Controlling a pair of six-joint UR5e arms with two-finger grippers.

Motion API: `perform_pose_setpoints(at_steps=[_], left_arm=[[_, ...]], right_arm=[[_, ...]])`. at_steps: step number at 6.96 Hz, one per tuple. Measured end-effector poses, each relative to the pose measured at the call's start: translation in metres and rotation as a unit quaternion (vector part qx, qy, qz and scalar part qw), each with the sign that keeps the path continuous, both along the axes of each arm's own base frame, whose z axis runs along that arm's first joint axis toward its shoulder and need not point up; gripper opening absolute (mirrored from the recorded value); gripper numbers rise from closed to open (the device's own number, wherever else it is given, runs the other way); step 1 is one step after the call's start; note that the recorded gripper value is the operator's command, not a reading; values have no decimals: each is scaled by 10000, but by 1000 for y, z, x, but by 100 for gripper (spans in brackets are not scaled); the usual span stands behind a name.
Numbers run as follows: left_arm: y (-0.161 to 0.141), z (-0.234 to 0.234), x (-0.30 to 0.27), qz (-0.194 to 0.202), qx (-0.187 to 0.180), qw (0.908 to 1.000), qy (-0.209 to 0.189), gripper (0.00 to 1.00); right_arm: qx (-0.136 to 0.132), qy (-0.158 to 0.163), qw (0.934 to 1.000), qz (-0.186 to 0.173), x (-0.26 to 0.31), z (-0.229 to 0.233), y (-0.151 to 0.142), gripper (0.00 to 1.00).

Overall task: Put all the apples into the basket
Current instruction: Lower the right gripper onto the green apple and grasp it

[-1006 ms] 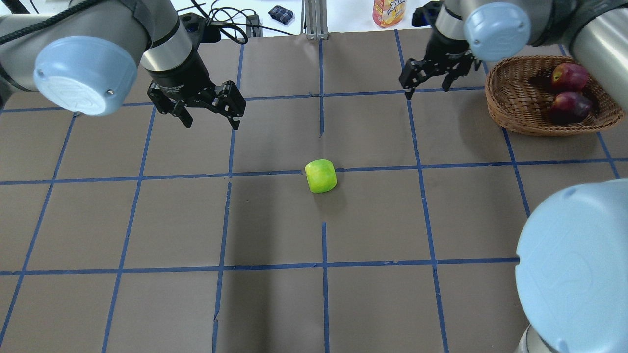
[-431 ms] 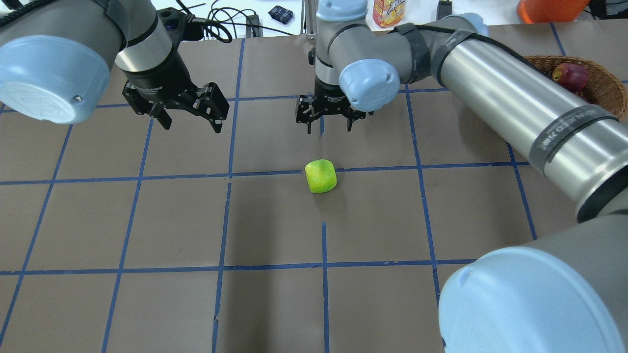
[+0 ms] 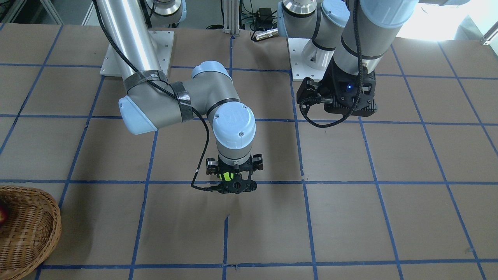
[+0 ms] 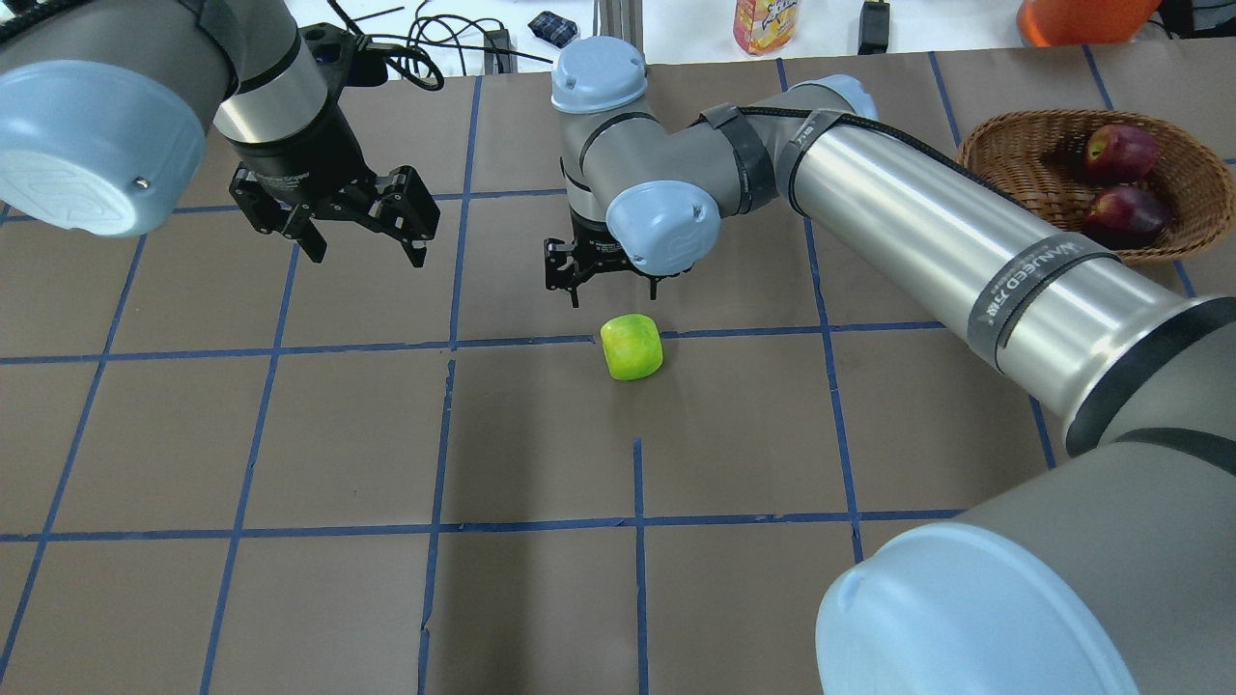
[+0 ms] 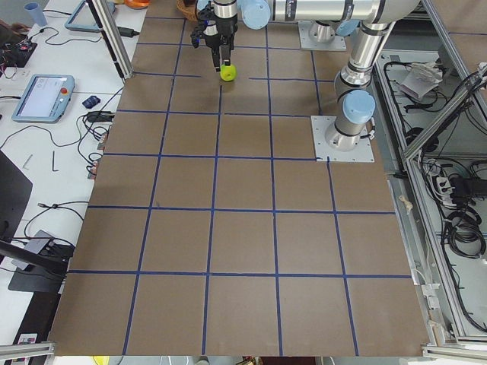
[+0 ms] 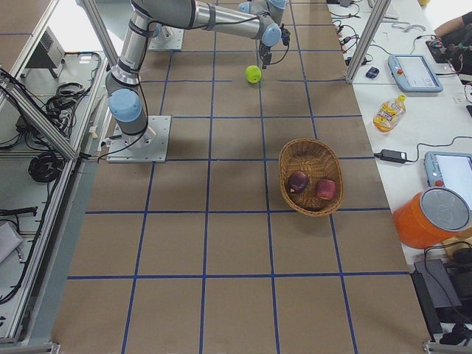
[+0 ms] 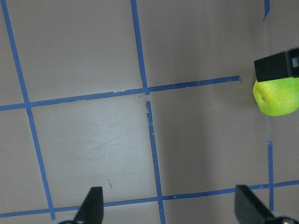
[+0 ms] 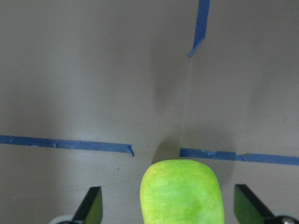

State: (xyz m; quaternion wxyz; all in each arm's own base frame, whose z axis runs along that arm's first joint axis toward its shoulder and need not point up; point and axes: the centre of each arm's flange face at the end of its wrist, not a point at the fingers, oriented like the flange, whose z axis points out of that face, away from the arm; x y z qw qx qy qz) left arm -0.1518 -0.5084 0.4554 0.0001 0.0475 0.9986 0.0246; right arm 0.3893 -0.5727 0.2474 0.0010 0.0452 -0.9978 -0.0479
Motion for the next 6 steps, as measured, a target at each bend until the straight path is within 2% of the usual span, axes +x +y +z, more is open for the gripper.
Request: perform_pose_setpoints(at_steps=[2,3,4,5,6], left_arm=[[-1,0,-1,73,36,9999,106,100],[0,0,-2,125,70,9998,163,100],[0,0,-3,151,85,9997,192,100],[0,0,-3,166,91,9996,232,100],[0,0,-4,177,92,9994,289,100]], right_arm=[[58,80,9999,29,-3,-25,13,100],[57,6,10000,39,-4,-40,20,92],[22,-33,10000,54,-7,-53,27,61],[-39,-52,10000,74,-9,-61,32,39],[-97,-73,9999,87,-10,-62,33,33]])
